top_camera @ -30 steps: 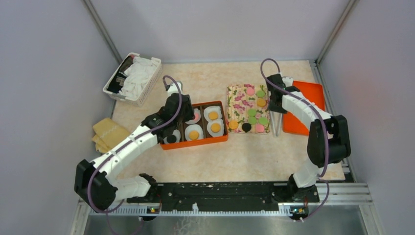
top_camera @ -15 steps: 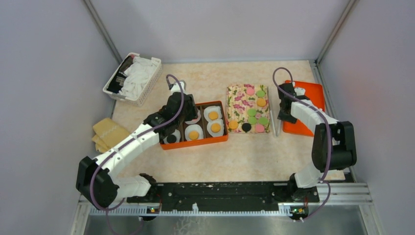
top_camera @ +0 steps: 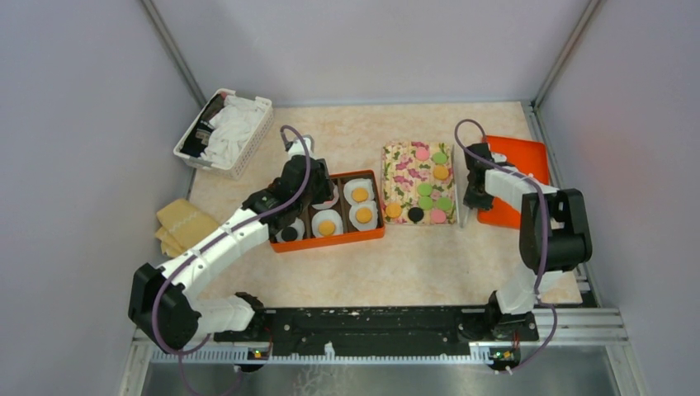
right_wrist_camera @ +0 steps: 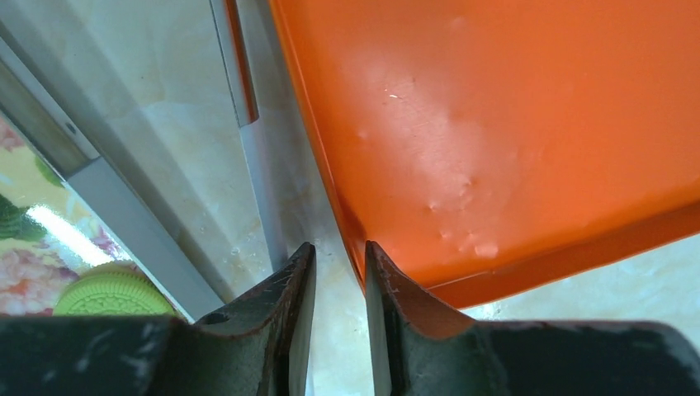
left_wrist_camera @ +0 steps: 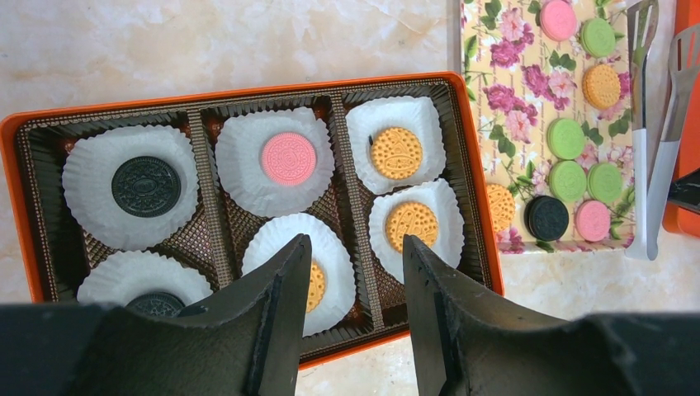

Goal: Pack the cookies

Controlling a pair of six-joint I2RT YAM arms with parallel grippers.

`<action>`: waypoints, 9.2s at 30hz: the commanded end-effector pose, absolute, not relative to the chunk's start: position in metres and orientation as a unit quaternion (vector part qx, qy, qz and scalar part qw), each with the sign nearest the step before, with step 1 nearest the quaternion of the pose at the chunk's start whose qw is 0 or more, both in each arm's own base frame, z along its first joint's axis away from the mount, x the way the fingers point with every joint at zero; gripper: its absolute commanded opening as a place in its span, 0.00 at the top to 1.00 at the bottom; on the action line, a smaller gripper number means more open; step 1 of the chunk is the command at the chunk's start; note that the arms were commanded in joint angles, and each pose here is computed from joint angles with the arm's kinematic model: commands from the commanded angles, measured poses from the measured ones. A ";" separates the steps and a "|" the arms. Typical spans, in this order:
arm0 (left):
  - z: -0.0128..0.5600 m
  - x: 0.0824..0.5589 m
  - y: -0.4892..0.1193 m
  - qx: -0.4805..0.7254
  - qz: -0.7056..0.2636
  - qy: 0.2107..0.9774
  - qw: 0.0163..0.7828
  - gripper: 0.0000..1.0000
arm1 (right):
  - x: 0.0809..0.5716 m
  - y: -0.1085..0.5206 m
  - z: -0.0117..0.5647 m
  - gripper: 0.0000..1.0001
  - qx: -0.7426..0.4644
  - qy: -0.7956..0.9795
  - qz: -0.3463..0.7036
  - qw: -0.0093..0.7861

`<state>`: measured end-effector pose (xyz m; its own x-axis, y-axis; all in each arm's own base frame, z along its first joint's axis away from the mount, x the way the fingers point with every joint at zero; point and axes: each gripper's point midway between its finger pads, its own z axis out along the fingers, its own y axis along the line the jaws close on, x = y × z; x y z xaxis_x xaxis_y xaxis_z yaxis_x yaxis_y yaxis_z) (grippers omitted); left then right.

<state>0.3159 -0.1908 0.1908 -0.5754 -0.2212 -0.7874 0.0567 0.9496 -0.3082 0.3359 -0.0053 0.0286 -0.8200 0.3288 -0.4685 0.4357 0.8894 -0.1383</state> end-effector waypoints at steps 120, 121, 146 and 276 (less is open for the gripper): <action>0.285 0.379 -0.333 0.061 -0.579 0.797 0.160 1.00 | 0.290 0.256 0.244 0.56 -0.282 0.773 0.009 0.568; 0.286 0.375 -0.332 0.061 -0.583 0.795 0.152 1.00 | 0.290 0.258 0.243 0.56 -0.284 0.772 0.009 0.569; 0.298 0.330 -0.306 0.060 -0.635 0.769 0.048 1.00 | 0.322 0.237 0.225 1.00 -0.200 0.734 -0.164 0.628; 0.244 0.340 -0.109 -0.103 -0.196 0.830 0.512 1.00 | 0.313 0.355 0.230 1.00 -0.017 0.567 0.812 0.139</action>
<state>0.3392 -0.1088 0.2373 -0.4767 -0.3674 -0.7986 0.0192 0.9039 -0.4274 0.3268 0.3672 0.1937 -0.9882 0.1523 0.0173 -0.0127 -0.1935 0.9810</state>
